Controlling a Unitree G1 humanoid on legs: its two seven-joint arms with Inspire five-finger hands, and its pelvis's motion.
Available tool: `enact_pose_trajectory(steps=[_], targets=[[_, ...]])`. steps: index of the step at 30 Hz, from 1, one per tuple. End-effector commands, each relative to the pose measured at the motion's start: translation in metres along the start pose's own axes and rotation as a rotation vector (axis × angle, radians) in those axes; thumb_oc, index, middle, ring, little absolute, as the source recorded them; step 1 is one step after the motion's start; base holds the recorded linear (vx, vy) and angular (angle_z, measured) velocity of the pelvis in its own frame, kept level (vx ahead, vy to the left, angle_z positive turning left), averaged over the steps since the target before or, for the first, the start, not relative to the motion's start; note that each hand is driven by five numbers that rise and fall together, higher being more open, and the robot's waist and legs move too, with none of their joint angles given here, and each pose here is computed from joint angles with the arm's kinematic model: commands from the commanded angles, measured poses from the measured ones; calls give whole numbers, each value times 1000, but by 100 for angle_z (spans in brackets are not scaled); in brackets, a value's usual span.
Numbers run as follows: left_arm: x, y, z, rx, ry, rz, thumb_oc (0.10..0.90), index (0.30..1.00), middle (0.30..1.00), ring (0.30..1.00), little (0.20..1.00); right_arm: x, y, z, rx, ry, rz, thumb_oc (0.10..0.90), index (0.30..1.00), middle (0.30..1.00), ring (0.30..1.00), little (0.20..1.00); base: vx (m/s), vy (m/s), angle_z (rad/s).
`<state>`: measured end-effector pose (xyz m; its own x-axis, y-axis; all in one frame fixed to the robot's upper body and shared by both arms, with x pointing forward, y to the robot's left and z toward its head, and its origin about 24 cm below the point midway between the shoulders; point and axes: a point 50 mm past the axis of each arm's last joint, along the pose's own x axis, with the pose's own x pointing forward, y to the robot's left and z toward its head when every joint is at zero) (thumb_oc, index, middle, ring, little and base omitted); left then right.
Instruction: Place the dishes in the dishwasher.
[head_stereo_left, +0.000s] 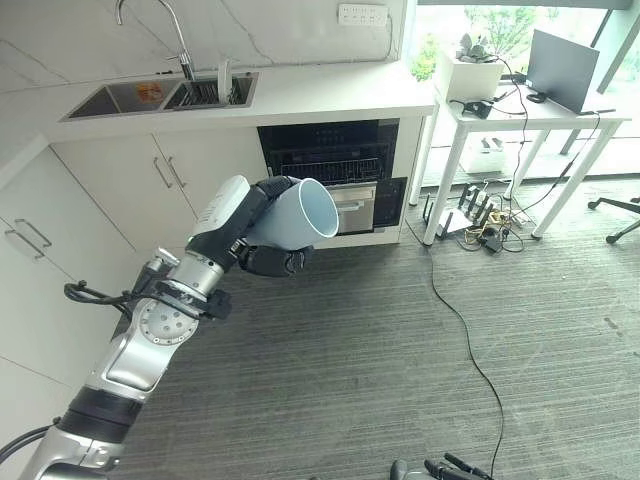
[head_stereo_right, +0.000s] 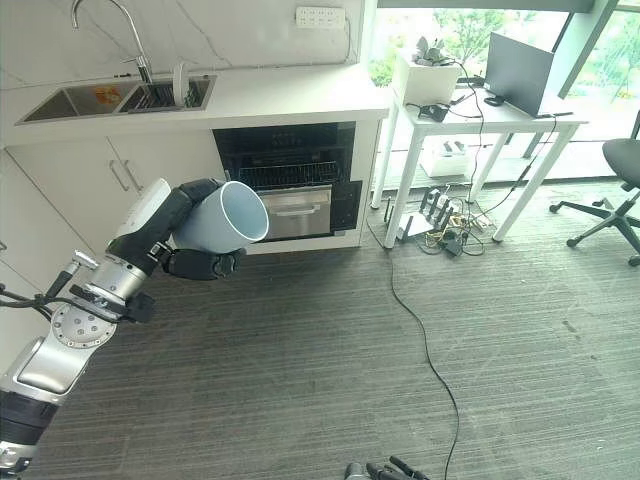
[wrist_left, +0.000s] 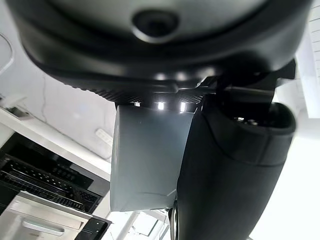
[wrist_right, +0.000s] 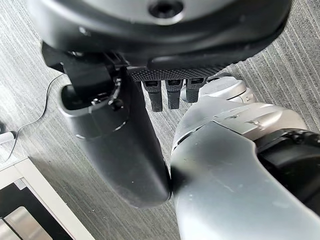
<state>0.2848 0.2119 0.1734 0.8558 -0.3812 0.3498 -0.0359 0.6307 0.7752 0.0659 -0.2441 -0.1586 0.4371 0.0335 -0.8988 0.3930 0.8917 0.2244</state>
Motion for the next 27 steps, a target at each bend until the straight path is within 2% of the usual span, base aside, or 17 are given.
enact_pose_trajectory(steps=[1,8,10,14,20,27], targets=[[16,-39,-1,-313,39,171,400,300,300,300,300,-1,-11,51,-255,-103,-154,800,900,900,900,900,0,0,0],[27,-36,1,-330,36,180,400,300,300,300,300,0,-12,52,-139,-143,-172,800,900,900,900,900,67,-160,11],[26,-35,2,-331,32,195,400,300,300,300,300,0,-9,60,-208,-160,-154,800,900,900,900,900,179,-300,11],[26,-30,-2,-331,39,174,400,300,300,300,300,0,-9,60,-238,-162,-136,800,900,900,900,900,308,-192,11],[16,-42,-10,-349,71,170,400,300,300,300,300,0,-9,55,-253,-133,-175,800,900,900,900,900,458,166,-23],[15,-36,-15,-316,67,157,400,300,300,300,300,-1,-17,37,-192,-84,-283,800,900,900,900,900,552,378,-45]])
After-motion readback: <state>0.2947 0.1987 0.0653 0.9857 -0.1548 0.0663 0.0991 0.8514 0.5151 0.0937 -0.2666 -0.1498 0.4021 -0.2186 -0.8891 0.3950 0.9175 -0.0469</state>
